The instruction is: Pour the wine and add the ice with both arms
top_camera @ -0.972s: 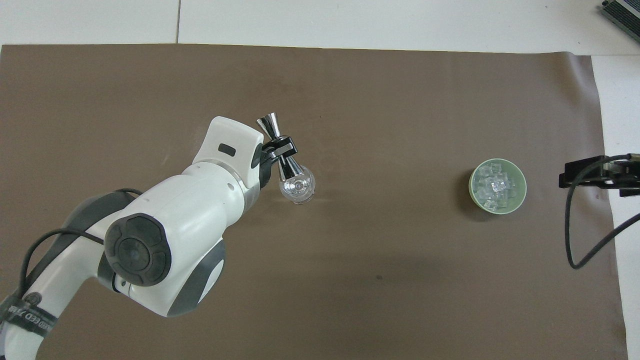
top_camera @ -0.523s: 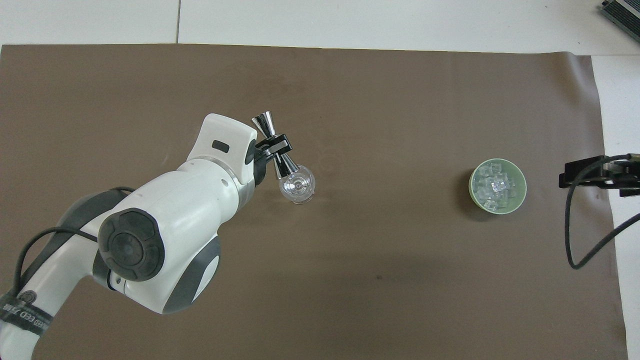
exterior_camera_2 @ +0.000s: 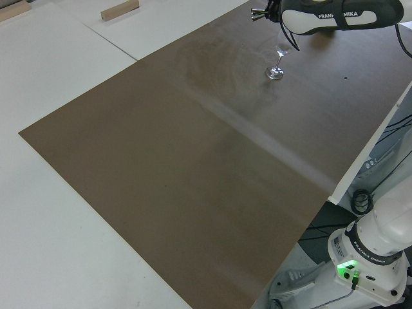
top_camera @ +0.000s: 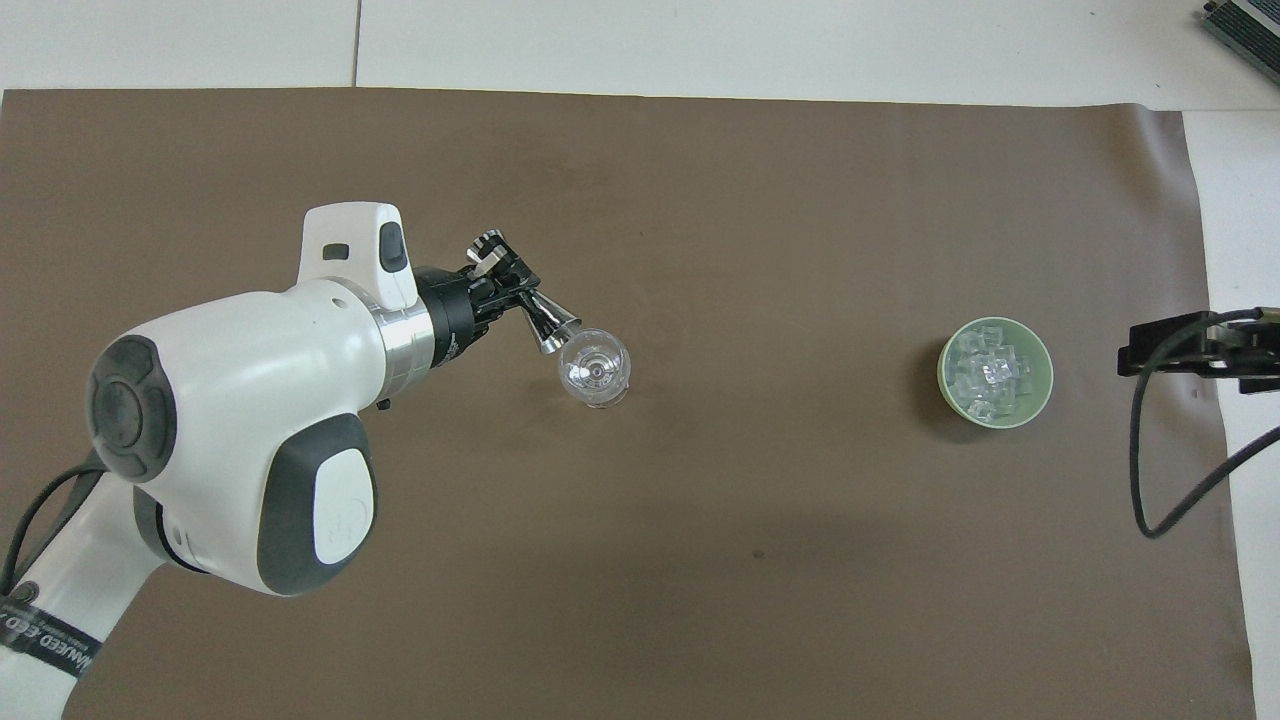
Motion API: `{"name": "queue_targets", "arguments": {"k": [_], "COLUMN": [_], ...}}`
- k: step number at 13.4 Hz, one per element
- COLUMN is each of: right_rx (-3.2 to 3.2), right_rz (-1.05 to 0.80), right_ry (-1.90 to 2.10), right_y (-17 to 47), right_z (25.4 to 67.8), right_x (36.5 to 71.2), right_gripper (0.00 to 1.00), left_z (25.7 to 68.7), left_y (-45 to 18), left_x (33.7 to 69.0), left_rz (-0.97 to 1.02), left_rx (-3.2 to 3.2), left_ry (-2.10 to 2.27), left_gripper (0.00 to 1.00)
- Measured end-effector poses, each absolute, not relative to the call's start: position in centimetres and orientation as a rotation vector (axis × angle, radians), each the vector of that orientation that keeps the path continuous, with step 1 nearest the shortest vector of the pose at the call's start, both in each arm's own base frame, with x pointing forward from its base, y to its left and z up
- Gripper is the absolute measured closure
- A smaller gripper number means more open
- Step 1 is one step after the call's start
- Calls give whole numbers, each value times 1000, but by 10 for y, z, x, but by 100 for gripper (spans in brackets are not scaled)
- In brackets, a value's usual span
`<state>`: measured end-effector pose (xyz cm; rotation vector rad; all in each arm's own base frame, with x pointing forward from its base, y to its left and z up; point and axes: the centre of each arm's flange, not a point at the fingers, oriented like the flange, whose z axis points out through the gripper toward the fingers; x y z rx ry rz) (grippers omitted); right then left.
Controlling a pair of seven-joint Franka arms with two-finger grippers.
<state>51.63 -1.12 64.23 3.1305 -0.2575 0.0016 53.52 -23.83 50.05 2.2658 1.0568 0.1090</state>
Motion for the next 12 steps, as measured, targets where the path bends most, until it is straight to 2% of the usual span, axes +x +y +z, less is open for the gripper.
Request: {"name": "queue_targets", "arguments": {"k": [6, 8, 12], "right_rx": [3134, 3140, 3139], "right_rz": [8, 81, 131], "right_ry": [-217, -127, 7], "right_y": [-7, 1, 3], "right_z": [643, 641, 602], "right_x": [517, 522, 528], "right_gripper": [0, 0, 0], "left_z": [487, 483, 468], "left_y": [-167, -145, -107], "left_x": [552, 556, 561], "left_rz": [-196, -282, -398], "left_rx": [2017, 1933, 1817], "left_ry": [1298, 1348, 1426], "left_gripper": [80, 80, 80]}}
